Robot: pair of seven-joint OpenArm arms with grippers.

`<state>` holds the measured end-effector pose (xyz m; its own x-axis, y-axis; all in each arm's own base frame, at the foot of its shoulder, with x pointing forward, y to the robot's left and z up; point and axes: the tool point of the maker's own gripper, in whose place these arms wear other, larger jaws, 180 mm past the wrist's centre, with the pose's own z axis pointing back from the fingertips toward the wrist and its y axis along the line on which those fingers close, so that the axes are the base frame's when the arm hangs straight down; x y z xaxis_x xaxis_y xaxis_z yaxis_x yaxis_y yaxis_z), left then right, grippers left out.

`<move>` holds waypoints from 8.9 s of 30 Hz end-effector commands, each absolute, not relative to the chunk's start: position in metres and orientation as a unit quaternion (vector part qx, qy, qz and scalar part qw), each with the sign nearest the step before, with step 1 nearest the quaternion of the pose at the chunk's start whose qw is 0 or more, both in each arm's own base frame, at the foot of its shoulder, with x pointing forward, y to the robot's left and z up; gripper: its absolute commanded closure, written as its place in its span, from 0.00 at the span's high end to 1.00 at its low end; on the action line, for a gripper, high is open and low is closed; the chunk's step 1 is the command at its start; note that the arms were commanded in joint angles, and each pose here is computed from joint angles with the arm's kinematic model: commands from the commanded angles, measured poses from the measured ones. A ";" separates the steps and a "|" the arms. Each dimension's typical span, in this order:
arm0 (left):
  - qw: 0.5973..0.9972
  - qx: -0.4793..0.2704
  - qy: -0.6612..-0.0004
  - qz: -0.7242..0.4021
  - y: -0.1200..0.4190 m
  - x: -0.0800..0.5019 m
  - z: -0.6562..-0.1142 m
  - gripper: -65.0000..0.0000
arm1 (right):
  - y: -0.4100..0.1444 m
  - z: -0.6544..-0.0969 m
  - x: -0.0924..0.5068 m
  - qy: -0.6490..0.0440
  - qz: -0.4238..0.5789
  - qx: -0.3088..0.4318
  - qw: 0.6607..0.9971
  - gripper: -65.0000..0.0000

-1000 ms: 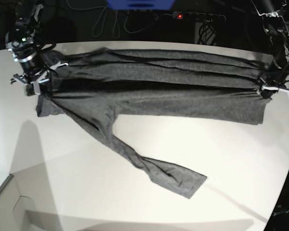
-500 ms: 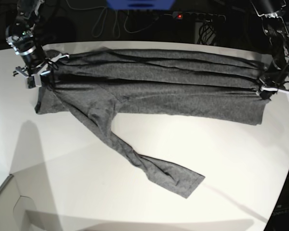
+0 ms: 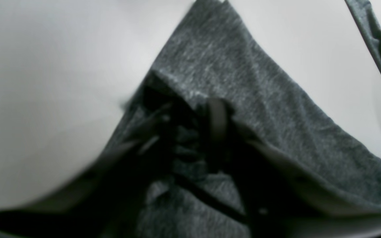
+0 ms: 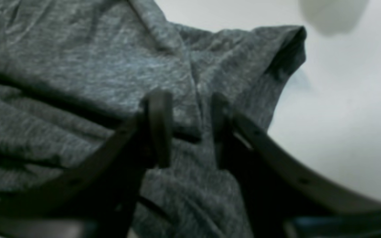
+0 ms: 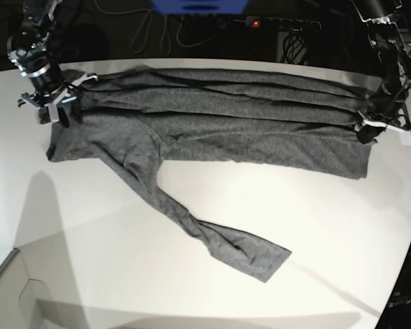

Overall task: Layout the t-shirt on the table in an organized manner, then fold the t-shirt properly
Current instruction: 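Lower the folded edge and pull it straight with both grippers, then grasp the hanging sleeve end with the right gripper, then fold the sleeve with the right gripper back over the shirt body, then grasp the folded sleeve with the left gripper and tuck it onto the shirt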

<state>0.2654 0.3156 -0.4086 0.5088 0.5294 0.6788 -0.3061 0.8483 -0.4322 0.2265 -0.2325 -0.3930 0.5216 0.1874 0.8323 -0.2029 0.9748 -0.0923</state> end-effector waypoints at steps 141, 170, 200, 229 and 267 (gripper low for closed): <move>0.823 -0.136 -0.499 0.235 0.332 0.281 -0.346 0.81 | 0.075 -0.295 0.358 -0.593 0.317 0.150 0.725 0.00; 0.803 -0.138 -0.542 0.207 0.327 0.305 -0.309 0.81 | 0.137 -0.316 0.225 -0.530 0.361 0.247 0.727 0.17; 0.878 -0.183 -0.423 -0.134 -0.007 0.435 -0.346 0.81 | -0.114 -0.319 0.263 -0.545 0.196 -0.024 0.815 0.49; 0.920 -0.104 -0.356 -0.128 0.017 0.425 -0.441 0.33 | -0.134 -0.323 0.261 -0.539 0.164 -0.043 0.825 0.50; 0.833 -0.119 -0.480 0.249 0.304 0.317 -0.324 0.00 | -0.130 -0.321 0.263 -0.543 0.164 -0.038 0.823 0.50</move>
<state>0.3064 0.3016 -0.3423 0.4566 0.5418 0.7057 -0.3349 0.8395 -0.4278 0.2584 -0.1316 -0.3332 0.4009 0.3219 0.8577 -0.2358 0.9409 -0.2430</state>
